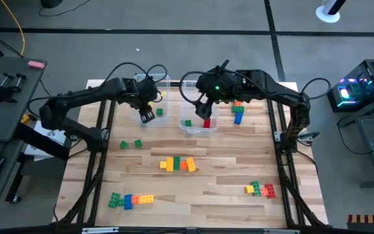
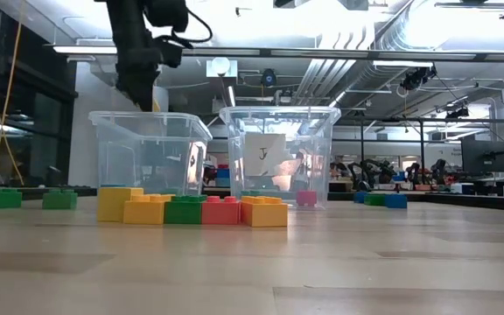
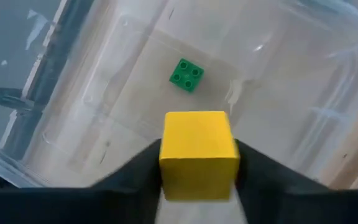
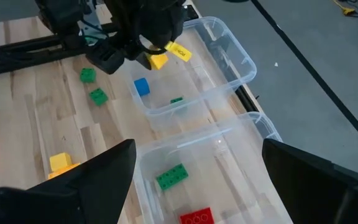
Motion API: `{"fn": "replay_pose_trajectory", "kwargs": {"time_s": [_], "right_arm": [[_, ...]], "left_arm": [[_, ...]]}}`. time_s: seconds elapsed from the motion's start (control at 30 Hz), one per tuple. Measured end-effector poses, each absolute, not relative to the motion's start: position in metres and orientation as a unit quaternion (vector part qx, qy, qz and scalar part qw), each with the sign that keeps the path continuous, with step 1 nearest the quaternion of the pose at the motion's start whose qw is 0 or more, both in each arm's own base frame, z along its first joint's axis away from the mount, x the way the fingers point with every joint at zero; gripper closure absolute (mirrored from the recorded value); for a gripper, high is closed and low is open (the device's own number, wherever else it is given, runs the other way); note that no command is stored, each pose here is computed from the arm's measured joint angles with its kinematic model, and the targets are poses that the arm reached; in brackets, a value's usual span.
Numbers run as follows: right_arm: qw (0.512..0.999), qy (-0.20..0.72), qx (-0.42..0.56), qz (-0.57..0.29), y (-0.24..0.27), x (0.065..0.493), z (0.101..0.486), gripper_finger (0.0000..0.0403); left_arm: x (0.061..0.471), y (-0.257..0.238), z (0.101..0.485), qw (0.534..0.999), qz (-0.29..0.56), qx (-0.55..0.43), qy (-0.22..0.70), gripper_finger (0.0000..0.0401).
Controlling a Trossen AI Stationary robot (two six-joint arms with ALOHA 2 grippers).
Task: Sort blocks by size
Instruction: Put the yellow blocks into the left transparent bin, then adjust the yellow blocks
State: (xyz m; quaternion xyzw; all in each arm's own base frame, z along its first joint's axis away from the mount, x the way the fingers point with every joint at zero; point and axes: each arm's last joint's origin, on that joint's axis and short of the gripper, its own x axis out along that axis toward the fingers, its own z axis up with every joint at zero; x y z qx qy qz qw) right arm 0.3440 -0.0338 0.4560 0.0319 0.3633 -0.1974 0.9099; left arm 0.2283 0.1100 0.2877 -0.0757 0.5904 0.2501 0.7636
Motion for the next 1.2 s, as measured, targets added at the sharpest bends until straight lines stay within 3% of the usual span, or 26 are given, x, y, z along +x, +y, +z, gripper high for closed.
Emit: {"fn": "replay_pose_trajectory", "kwargs": {"time_s": [0.17,0.3,0.5,0.67,0.93,1.1,1.2], "right_arm": [[0.91,0.365,0.03,-0.194,-0.032,0.344,0.456,0.0057],[0.91,0.365,0.029,-0.194,-0.031,0.344,0.456,0.0057],[0.908,0.371,0.025,-0.192,-0.031,0.343,0.455,0.0057],[0.901,0.389,0.022,-0.192,-0.031,0.341,0.453,0.0057],[0.891,0.411,0.019,-0.192,-0.031,0.337,0.449,0.0057],[0.891,0.411,0.019,-0.192,-0.031,0.337,0.449,0.0057],[0.891,0.411,0.019,-0.192,-0.031,0.337,0.449,0.0057]], "left_arm": [[0.225,0.107,0.293,0.771,0.256,-0.106,0.574,0.0114],[0.217,0.096,0.307,0.796,0.221,-0.191,0.53,0.0084],[0.21,0.044,0.341,0.865,0.131,-0.21,0.437,0.0087],[0.226,-0.014,0.34,0.893,0.091,-0.115,0.425,0.0088],[0.288,-0.075,0.269,0.839,0.001,0.197,0.508,0.0088],[0.317,-0.073,0.228,0.818,-0.03,0.179,0.547,0.0097],[0.325,-0.07,0.215,0.815,-0.034,0.126,0.565,0.0132]]}}
